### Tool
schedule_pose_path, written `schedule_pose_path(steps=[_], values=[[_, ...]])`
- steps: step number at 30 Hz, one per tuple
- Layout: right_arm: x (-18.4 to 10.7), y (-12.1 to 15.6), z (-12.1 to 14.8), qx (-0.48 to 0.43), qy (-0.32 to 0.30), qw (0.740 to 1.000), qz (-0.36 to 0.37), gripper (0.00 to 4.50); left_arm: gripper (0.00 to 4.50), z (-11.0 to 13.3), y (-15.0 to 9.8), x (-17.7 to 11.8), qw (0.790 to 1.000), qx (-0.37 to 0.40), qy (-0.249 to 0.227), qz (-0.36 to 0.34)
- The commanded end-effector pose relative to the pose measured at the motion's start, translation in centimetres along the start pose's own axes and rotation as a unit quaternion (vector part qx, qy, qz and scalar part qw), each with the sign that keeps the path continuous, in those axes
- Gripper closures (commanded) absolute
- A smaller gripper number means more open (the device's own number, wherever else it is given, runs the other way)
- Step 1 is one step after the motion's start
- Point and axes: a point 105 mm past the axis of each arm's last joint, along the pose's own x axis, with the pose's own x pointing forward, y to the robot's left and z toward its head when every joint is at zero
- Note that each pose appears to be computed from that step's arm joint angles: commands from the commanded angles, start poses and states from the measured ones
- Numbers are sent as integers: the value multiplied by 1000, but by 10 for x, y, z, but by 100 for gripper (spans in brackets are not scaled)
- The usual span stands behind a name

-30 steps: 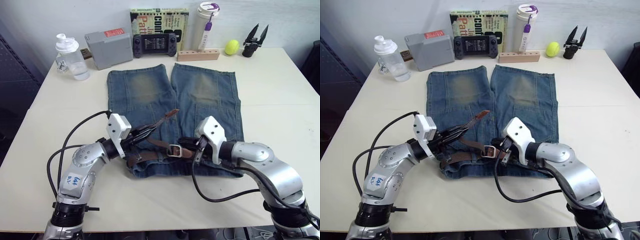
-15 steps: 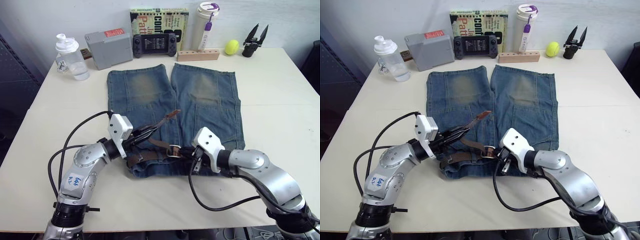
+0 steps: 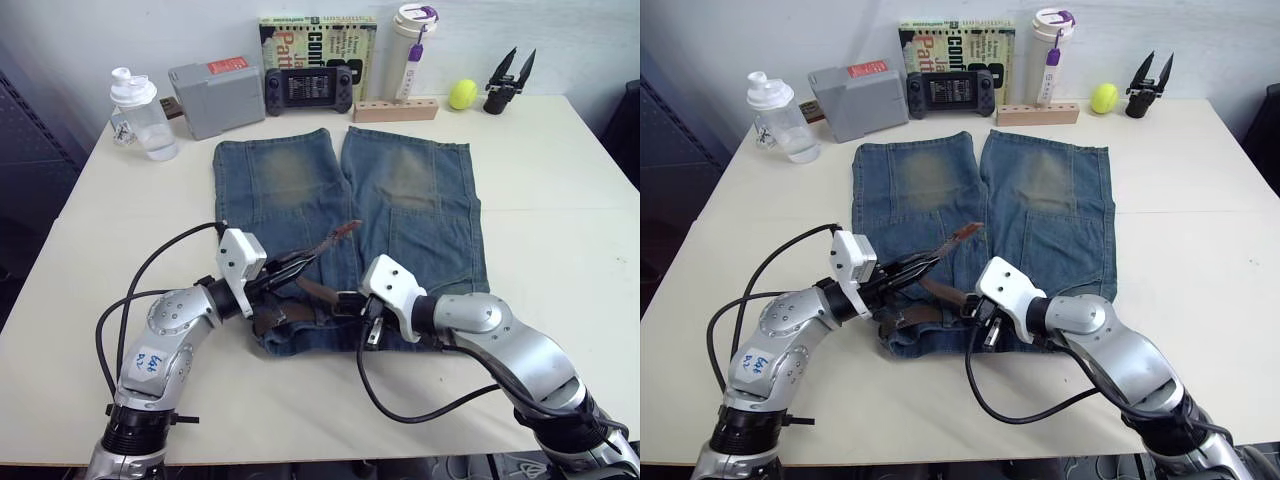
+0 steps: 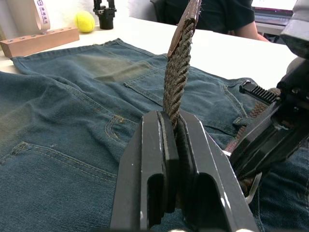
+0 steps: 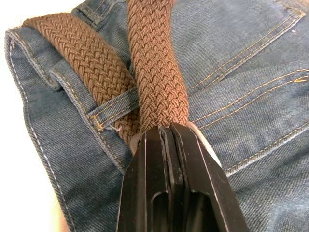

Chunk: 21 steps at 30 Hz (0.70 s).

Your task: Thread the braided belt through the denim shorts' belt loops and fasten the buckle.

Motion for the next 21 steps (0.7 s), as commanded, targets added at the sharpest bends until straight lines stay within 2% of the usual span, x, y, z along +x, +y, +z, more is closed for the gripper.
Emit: schedule_pose_path(steps=[1, 7, 12, 21], values=[[-10, -10, 17, -11, -30, 999, -20, 449, 450, -4, -1, -10, 999, 49, 21, -6], [-19, -19, 21, 4, -44, 998, -37, 449, 450, -10, -4, -13, 999, 46, 23, -10], [-17, -12, 6, 8, -19, 999, -29, 449, 450, -10, -3, -13, 999, 43, 22, -5], [-4, -4, 3, 12, -16, 1000, -15, 449, 450, -9, -3, -14, 999, 49, 23, -6]])
